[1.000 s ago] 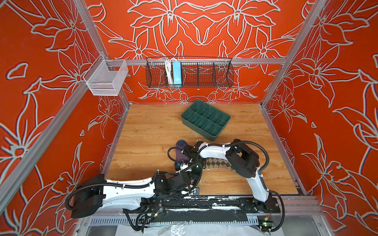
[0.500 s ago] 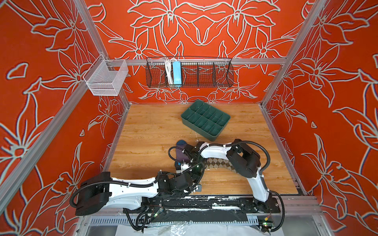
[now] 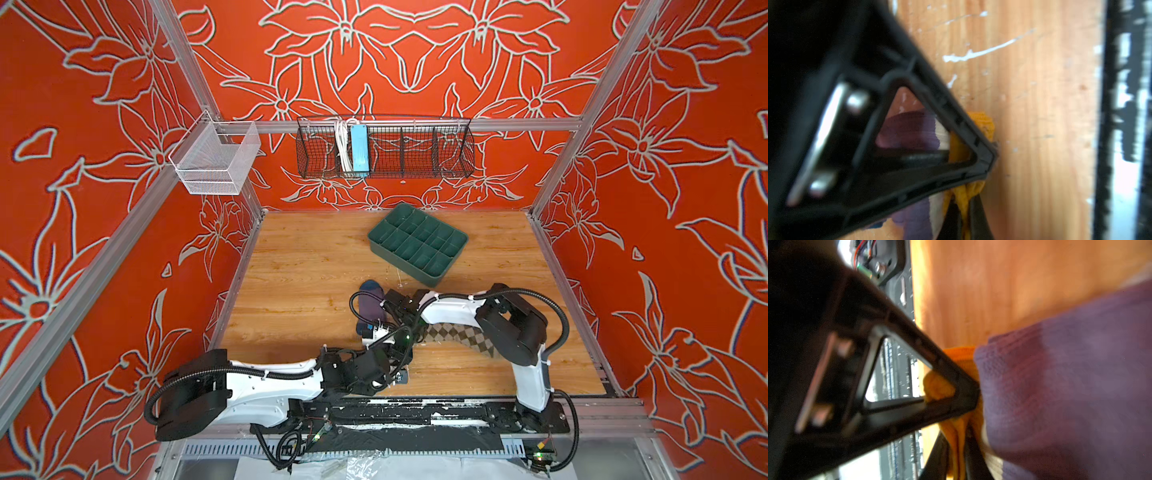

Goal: Roll the socks

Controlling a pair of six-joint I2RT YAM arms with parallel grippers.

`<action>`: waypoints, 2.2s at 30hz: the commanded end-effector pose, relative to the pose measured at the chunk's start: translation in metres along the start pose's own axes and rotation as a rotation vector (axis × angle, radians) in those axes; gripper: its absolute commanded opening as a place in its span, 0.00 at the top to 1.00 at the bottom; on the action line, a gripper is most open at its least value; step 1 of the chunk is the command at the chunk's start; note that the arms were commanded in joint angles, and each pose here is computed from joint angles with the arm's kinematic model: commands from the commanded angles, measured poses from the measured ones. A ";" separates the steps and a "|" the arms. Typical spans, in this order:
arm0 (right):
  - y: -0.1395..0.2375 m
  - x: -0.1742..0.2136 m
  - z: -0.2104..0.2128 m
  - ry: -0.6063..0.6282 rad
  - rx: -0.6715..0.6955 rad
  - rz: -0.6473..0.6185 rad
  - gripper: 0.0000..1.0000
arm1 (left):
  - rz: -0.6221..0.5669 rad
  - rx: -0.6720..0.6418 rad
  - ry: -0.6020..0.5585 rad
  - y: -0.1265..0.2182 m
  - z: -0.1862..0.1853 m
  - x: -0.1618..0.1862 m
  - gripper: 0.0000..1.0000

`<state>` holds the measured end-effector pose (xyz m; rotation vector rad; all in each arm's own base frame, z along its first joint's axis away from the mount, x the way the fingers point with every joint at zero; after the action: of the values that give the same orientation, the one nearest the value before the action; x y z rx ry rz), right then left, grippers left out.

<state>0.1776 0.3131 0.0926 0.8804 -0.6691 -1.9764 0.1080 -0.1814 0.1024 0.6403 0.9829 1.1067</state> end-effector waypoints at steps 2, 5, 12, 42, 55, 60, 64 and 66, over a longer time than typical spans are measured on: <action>0.033 0.006 -0.016 0.000 0.187 -0.123 0.77 | -0.028 0.031 0.036 0.002 0.012 0.015 1.00; 0.067 0.008 -0.010 0.003 0.228 -0.239 0.75 | -0.047 0.056 0.064 0.003 0.020 0.021 1.00; 0.157 0.021 0.009 0.020 0.481 -0.544 0.74 | -0.037 0.167 0.079 0.000 0.031 0.024 1.00; 0.071 0.069 0.108 1.039 0.957 -0.238 0.49 | -0.080 0.666 0.454 -0.025 0.087 0.028 1.00; 0.014 0.017 0.063 1.005 0.970 -0.144 0.47 | -0.070 0.651 0.464 -0.030 0.090 0.031 1.00; 0.024 0.027 0.068 0.905 0.976 -0.148 0.47 | -0.059 0.635 0.491 -0.030 0.091 0.031 1.00; 0.058 0.047 0.097 0.804 0.922 -0.187 0.45 | -0.063 0.620 0.494 -0.029 0.091 0.032 1.00; 0.073 0.060 0.114 0.766 0.863 -0.230 0.44 | -0.061 0.617 0.493 -0.029 0.091 0.032 1.00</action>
<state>0.1139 0.2599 0.1805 2.2712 -0.9819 -1.1510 0.2046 -0.1599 0.1080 0.8479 1.7948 0.9102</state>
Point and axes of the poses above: each gripper's point midway between its finger pads, its own y axis back along the fingers, its own z axis along the line the jaws close on, x = y × z, the point moved 9 cm from there along y, back along the fingers, and after that the axes turned 2 degrees about -y, right-handed, at the moved point
